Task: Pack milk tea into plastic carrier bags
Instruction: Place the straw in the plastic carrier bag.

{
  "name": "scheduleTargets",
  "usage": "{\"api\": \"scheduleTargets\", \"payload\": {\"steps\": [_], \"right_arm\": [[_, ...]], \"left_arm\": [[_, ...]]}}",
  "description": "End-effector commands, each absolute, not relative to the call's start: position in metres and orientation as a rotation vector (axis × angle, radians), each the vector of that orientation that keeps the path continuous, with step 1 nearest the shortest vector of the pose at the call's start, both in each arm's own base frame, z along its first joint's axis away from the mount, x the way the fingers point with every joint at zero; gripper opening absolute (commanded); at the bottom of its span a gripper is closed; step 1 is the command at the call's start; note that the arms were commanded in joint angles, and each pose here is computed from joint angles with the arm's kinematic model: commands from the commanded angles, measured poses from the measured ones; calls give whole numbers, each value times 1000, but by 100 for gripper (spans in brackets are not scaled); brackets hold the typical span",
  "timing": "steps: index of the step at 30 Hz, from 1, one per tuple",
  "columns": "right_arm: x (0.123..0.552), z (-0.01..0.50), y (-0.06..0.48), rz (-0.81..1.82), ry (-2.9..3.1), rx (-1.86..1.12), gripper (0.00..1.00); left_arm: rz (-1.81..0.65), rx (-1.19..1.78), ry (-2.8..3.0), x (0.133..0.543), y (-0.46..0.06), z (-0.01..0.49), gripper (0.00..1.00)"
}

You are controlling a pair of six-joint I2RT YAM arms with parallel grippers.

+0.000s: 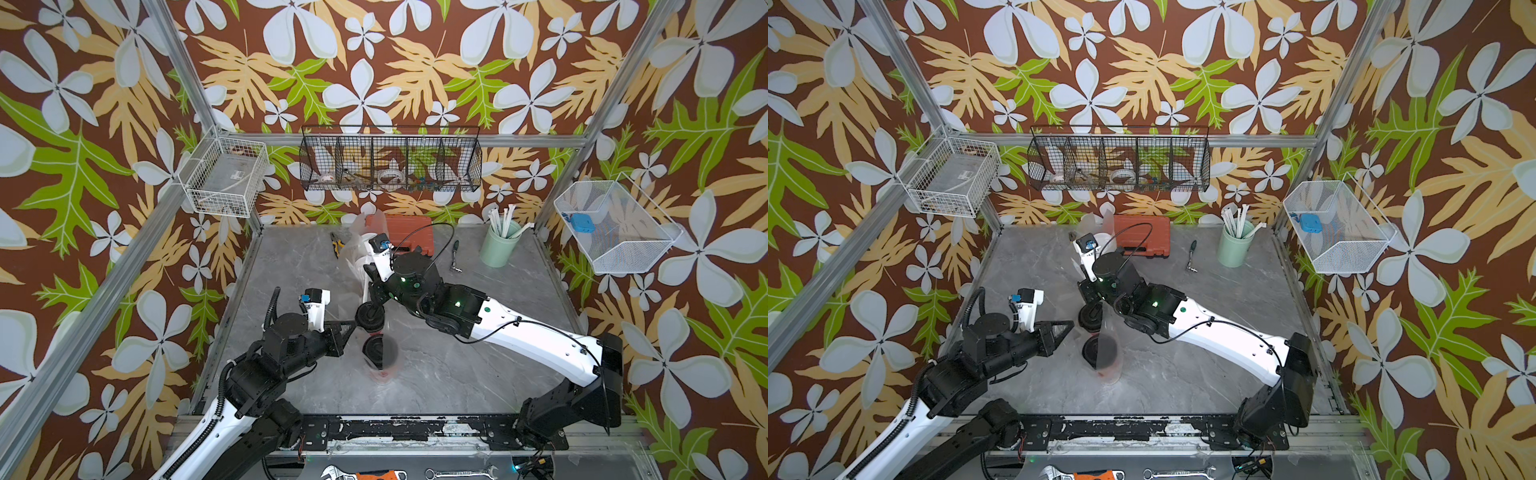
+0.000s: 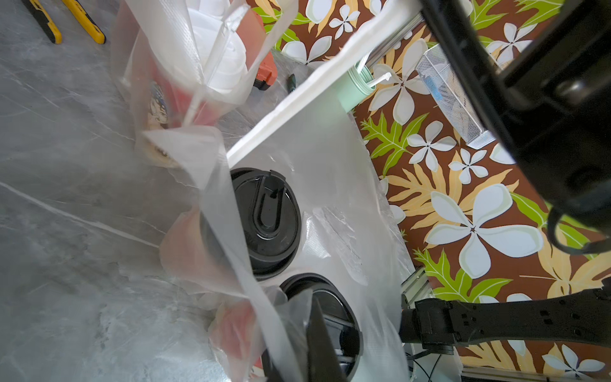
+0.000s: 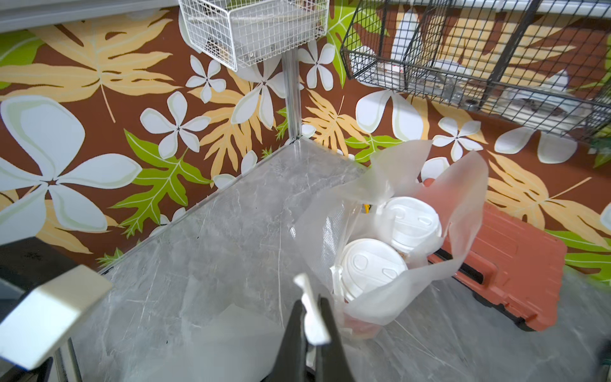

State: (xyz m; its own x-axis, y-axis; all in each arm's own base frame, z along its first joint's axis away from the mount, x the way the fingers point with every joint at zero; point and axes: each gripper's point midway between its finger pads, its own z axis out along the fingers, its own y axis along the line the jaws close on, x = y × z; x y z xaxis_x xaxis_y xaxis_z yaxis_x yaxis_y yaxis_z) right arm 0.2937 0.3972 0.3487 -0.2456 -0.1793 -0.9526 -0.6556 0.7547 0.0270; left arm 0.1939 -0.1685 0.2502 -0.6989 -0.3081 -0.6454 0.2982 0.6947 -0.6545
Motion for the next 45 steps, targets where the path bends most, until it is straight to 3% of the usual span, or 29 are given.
{"api": "scheduleTargets", "payload": {"steps": [1,18,23,27,32,38,45], "right_arm": [[296,356,387,462,1779,-639,0],[290,277,423,497,1854,-847,1],[287,275,420,487,1869,-862,32],[284,304,416,518,1825,-840,38],[285,331,407,523,1788,-788,33],[298,329,415,525,1832,-779,16],[306,316,430,553,1871,-820,14]], "left_arm": [[-1016,-6,2093,195,-171,259,0],[-1020,3,2090,196,-172,260,0],[-1020,1,2086,197,-172,262,0],[-1022,0,2085,196,-172,262,0],[-1022,-5,2084,196,-171,262,0],[-1024,-4,2085,196,-172,261,0],[-1026,-4,2083,196,-172,260,0]]}}
